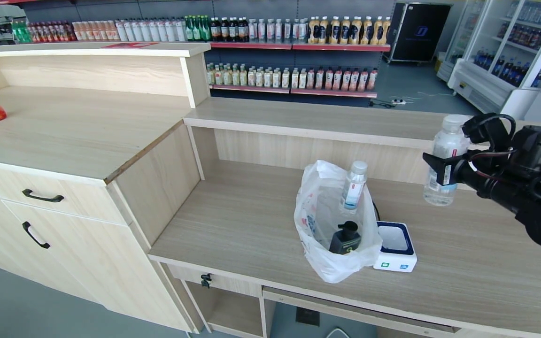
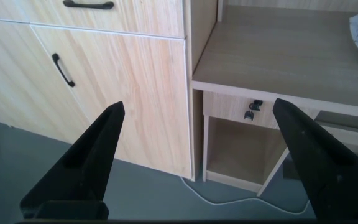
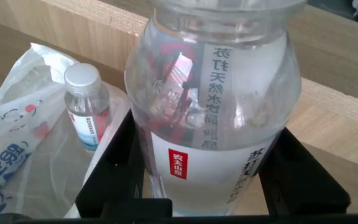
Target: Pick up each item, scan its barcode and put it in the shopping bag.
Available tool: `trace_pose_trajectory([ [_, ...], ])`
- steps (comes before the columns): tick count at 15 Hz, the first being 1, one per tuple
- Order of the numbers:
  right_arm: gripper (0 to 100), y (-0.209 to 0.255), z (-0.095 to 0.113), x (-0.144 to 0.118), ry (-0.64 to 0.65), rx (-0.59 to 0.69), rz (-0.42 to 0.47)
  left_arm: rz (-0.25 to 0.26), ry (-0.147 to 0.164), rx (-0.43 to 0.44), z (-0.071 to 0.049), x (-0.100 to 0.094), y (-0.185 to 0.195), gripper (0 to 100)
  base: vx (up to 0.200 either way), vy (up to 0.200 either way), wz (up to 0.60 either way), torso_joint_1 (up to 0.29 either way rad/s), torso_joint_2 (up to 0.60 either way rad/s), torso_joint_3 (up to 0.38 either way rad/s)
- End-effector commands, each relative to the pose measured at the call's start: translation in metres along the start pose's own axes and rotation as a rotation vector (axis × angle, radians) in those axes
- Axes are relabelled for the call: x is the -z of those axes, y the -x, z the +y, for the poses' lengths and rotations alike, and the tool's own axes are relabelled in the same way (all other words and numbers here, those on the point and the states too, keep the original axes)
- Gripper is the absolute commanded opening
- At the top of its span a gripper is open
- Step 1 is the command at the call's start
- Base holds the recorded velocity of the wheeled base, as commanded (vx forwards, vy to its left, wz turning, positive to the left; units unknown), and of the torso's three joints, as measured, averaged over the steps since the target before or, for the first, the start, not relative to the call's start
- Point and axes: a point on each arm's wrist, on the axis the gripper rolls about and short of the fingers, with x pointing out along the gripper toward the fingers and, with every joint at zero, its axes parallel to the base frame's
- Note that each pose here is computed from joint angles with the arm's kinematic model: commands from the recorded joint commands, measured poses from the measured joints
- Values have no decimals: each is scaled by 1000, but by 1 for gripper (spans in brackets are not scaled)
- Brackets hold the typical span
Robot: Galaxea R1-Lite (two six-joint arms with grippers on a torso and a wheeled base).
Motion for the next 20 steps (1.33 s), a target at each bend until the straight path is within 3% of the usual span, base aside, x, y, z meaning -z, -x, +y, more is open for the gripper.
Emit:
trace_pose_trajectory([
  [1, 0, 9, 18, -10, -35, 39, -2, 0, 0, -1, 0, 0, 0, 100, 0, 0, 0, 0, 0, 0],
  [2, 0, 9, 20, -10, -36, 44, -1, 0, 0, -1, 0, 0, 0, 100, 0, 0, 0, 0, 0, 0],
  [3, 0, 12, 43, -15, -38, 122, 20, 0, 0, -1, 0, 0, 0, 100, 0, 0, 0, 0, 0, 0],
  [4, 0, 12, 53, -16, -33, 140, 32, 0, 0, -1, 0, 0, 0, 100, 0, 0, 0, 0, 0, 0],
  [6, 0, 12, 65, -19, -33, 118, 16, 0, 0, -1, 0, 0, 0, 100, 0, 0, 0, 0, 0, 0],
  [10, 0, 15, 68, -22, -7, 130, 7, 0, 0, -1, 0, 0, 0, 100, 0, 0, 0, 0, 0, 0],
  [14, 0, 14, 71, -26, -37, 135, -46, 0, 0, -1, 0, 0, 0, 100, 0, 0, 600, -2, 4, 5],
  [20, 0, -8, 74, 25, -80, 140, 88, 0, 0, -1, 0, 0, 0, 100, 0, 0, 0, 8, 0, 0],
])
